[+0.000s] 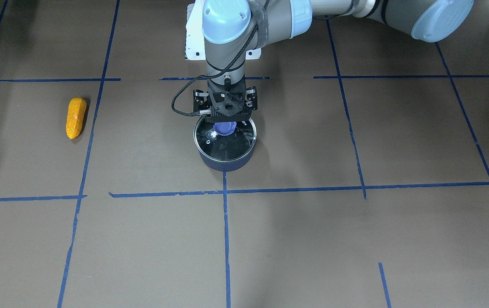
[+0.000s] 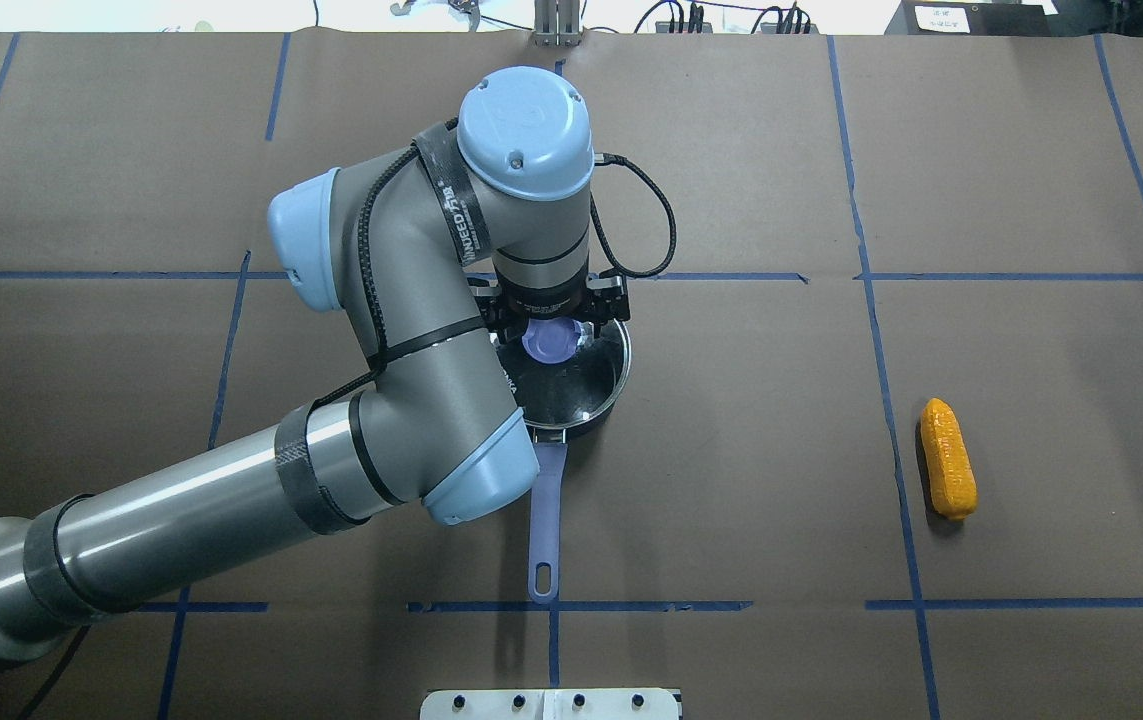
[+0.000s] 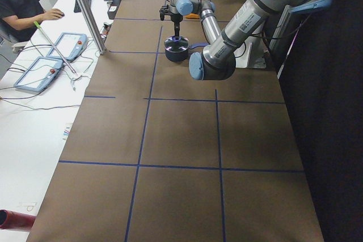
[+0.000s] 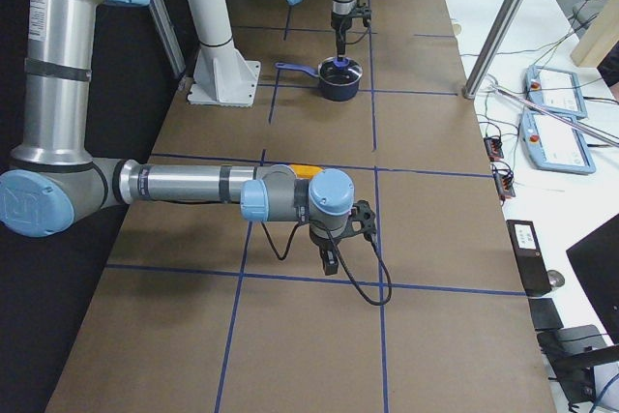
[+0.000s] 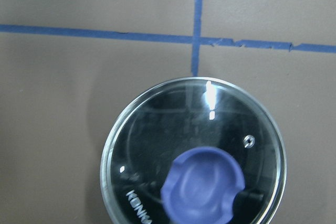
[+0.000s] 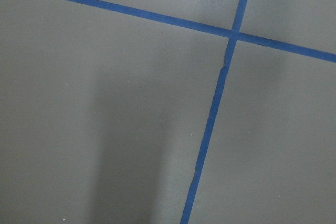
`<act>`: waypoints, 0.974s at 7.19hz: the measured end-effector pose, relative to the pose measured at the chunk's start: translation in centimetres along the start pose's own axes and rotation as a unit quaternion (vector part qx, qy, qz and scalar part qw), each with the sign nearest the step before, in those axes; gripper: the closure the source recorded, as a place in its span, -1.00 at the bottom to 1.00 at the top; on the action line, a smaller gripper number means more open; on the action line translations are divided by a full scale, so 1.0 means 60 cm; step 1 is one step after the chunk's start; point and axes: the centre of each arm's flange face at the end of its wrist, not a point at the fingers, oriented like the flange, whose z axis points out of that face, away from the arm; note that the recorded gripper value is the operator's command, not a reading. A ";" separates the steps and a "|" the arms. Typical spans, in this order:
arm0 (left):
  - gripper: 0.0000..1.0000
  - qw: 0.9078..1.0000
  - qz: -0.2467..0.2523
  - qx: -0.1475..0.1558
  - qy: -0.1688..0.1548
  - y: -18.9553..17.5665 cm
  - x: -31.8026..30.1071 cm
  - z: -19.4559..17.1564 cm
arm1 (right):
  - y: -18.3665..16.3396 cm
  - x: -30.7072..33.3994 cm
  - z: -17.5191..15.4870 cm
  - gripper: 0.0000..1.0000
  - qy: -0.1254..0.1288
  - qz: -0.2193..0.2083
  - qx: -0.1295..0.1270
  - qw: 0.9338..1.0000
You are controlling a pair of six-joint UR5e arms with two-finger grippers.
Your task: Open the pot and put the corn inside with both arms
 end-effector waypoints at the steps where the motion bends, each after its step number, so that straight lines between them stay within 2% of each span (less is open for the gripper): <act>1: -1.00 1.000 0.002 0.002 -0.003 0.004 0.005 0.014 | 0.001 0.000 0.001 -1.00 0.000 -0.001 -0.001 1.000; 2: -0.99 1.000 0.004 0.007 -0.004 0.006 0.008 0.027 | 0.001 0.000 0.001 -1.00 0.000 -0.001 -0.001 1.000; 3: -0.73 1.000 0.006 0.010 -0.004 0.005 0.010 0.036 | 0.001 0.000 0.002 -1.00 0.000 -0.002 -0.001 1.000; 6: 0.90 1.000 0.009 0.015 -0.006 0.003 0.010 0.042 | 0.001 0.000 0.002 -1.00 0.000 -0.003 -0.001 1.000; 7: 1.00 1.000 0.010 0.018 -0.006 0.003 0.009 0.039 | 0.001 0.000 0.002 -1.00 0.000 -0.003 -0.001 1.000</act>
